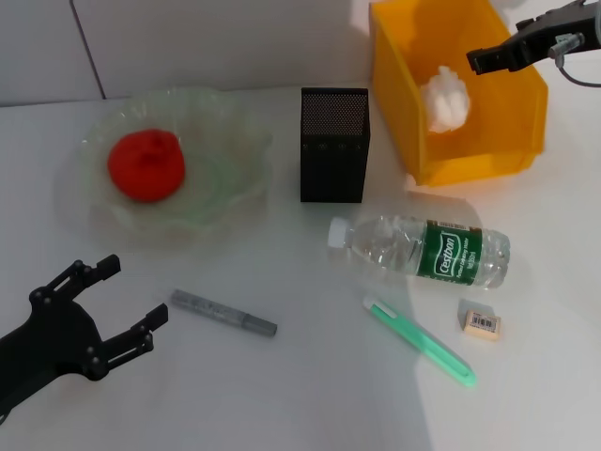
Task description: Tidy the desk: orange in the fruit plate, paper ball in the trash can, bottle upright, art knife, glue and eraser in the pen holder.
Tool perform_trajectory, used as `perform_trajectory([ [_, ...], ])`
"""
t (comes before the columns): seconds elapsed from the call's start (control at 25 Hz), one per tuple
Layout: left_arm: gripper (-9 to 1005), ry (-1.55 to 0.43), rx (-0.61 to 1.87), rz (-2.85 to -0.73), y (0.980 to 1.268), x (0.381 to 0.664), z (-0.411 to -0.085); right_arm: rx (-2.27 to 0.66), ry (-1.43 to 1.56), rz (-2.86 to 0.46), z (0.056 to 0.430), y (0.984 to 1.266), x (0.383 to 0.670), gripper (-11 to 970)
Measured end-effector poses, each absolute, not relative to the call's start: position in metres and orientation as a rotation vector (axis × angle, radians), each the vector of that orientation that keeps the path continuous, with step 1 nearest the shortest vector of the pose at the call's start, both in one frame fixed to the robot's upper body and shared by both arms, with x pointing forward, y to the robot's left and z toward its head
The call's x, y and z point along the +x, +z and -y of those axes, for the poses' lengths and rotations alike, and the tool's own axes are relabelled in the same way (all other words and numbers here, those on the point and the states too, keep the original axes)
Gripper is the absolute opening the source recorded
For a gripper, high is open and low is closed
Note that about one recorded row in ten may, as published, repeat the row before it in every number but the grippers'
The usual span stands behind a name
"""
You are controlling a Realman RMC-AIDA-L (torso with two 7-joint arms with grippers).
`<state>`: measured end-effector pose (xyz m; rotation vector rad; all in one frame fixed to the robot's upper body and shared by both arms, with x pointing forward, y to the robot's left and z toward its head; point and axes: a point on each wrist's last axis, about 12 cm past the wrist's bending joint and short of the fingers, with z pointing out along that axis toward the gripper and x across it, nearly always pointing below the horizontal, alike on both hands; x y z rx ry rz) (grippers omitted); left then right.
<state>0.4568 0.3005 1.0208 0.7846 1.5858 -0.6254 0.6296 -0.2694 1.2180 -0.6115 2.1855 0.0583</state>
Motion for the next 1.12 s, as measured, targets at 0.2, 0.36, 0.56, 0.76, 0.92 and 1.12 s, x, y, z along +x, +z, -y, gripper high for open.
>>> perform_trajectory([
  [0.2, 872, -0.63, 0.785, -1.582, 1.021, 0.455, -0.301, -0.832, 0.203, -2.163, 0.25, 1.239, 0.614, 767],
  [0.36, 872, -0.631, 0.785, -1.581, 1.021, 0.455, -0.301, -1.054, 0.294, -2.159, 0.23, 1.247, 0.607, 768],
  [0.56, 873, -0.634, 0.784, -1.579, 1.021, 0.455, -0.301, -1.216, 0.26, -2.19, 0.212, 1.247, 0.608, 767],
  [0.76, 873, -0.633, 0.781, -1.58, 1.021, 0.454, -0.301, -1.341, 0.212, -2.218, 0.197, 1.243, 0.608, 767],
  [0.92, 873, -0.634, 0.78, -1.58, 1.021, 0.454, -0.3, -1.444, 0.226, -2.226, 0.18, 1.232, 0.606, 768],
  [1.12, 873, -0.635, 0.781, -1.579, 1.021, 0.454, -0.3, -1.523, 0.238, -2.239, 0.163, 1.214, 0.61, 768],
])
